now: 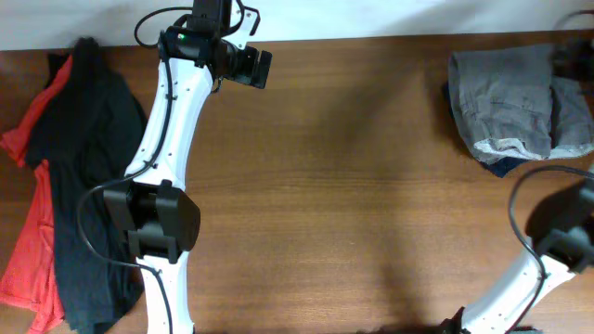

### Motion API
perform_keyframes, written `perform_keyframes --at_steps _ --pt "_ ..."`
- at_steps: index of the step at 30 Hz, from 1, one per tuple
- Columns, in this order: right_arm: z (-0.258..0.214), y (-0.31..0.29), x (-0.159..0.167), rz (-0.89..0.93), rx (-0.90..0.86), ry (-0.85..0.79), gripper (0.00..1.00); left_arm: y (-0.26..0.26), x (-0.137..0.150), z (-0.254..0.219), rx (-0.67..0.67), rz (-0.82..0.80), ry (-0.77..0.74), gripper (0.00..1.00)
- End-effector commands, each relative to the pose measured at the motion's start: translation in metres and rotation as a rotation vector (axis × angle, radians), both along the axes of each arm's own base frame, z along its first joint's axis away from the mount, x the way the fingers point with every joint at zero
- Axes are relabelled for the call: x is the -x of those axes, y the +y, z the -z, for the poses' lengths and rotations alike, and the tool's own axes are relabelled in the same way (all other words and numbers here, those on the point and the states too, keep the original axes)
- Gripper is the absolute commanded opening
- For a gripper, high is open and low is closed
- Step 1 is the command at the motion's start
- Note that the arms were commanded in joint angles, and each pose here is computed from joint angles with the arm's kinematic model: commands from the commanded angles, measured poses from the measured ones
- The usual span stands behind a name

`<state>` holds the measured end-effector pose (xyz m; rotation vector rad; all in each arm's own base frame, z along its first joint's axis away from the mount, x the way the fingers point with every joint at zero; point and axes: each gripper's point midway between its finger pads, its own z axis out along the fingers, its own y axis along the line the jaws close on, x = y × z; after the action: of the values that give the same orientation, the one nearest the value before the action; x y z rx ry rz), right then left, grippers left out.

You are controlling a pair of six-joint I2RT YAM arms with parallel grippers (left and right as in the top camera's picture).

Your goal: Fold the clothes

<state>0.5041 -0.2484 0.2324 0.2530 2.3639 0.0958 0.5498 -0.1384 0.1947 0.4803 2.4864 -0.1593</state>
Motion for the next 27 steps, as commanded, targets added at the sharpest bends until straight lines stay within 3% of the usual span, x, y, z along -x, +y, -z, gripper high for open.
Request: perform_keyframes --at_steps 1,8,13,17,21,27 --pt "0.058 0.017 -0.020 -0.041 0.120 0.153 0.71 0.001 -0.004 -0.001 0.003 -0.010 -0.007 0.99" --pt "0.134 0.008 -0.020 -0.027 0.061 0.280 0.93 0.004 -0.006 0.001 -0.011 -0.017 -0.011 0.99" --pt "0.196 0.006 -0.010 -0.030 -0.006 0.383 0.96 0.003 -0.009 0.013 -0.015 -0.017 0.007 0.99" --pt "0.213 0.007 -0.007 -0.030 -0.026 0.411 0.99 0.003 -0.009 0.017 -0.016 -0.017 0.013 0.99" --pt "0.196 0.007 -0.011 -0.002 -0.037 0.378 0.99 0.003 -0.009 0.018 -0.017 -0.017 0.014 0.99" --pt "0.095 0.007 -0.019 0.011 0.017 0.228 0.99 0.003 -0.009 0.018 -0.017 -0.018 0.014 0.99"
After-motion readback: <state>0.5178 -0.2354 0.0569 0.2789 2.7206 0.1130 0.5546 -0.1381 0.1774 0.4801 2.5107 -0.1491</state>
